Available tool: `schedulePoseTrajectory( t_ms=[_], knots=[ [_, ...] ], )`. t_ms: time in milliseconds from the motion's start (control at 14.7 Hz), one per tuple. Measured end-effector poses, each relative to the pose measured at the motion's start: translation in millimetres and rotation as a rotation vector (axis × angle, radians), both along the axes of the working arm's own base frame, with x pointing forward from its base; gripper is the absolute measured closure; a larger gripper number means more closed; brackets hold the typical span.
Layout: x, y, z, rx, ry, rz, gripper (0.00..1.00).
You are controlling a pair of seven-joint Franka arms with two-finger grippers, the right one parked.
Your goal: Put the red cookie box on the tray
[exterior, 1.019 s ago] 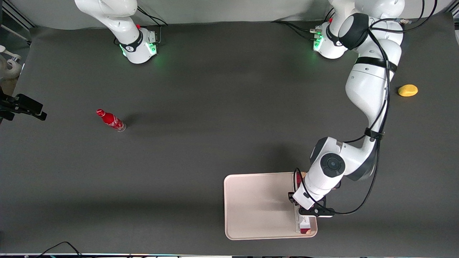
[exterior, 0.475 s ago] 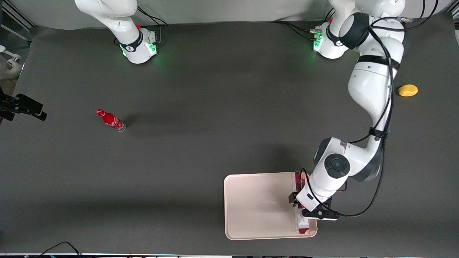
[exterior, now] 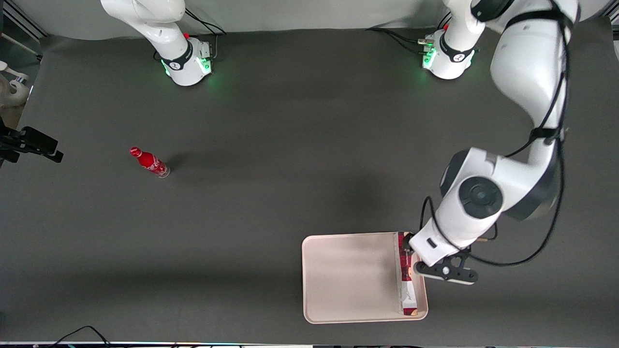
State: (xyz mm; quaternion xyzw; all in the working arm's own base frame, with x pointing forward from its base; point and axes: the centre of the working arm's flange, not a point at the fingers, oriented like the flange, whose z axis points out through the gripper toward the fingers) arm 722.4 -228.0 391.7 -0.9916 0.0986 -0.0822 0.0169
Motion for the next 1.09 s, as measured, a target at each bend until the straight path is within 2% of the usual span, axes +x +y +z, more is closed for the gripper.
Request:
schedulePoseTrajectory(
  t_ms=[68,136,340,407,543,679,883,1086],
  knots=[
    [-12,9,21,-0.01,0.022,-0.018,0.0],
    [-26,21,41,-0.002,0.04,-0.022,0.0],
    [-79,55,99,0.065,0.084,0.004,0.0],
    [-98,66,117,0.075,0.09,0.025,0.0],
    [-137,93,147,0.076,0.104,0.052,0.0],
    [-168,125,172,0.041,0.139,0.094,0.0],
    [-185,164,192,-0.001,0.147,0.118,0.0],
    [-187,168,200,-0.005,0.139,0.121,0.0]
  ],
)
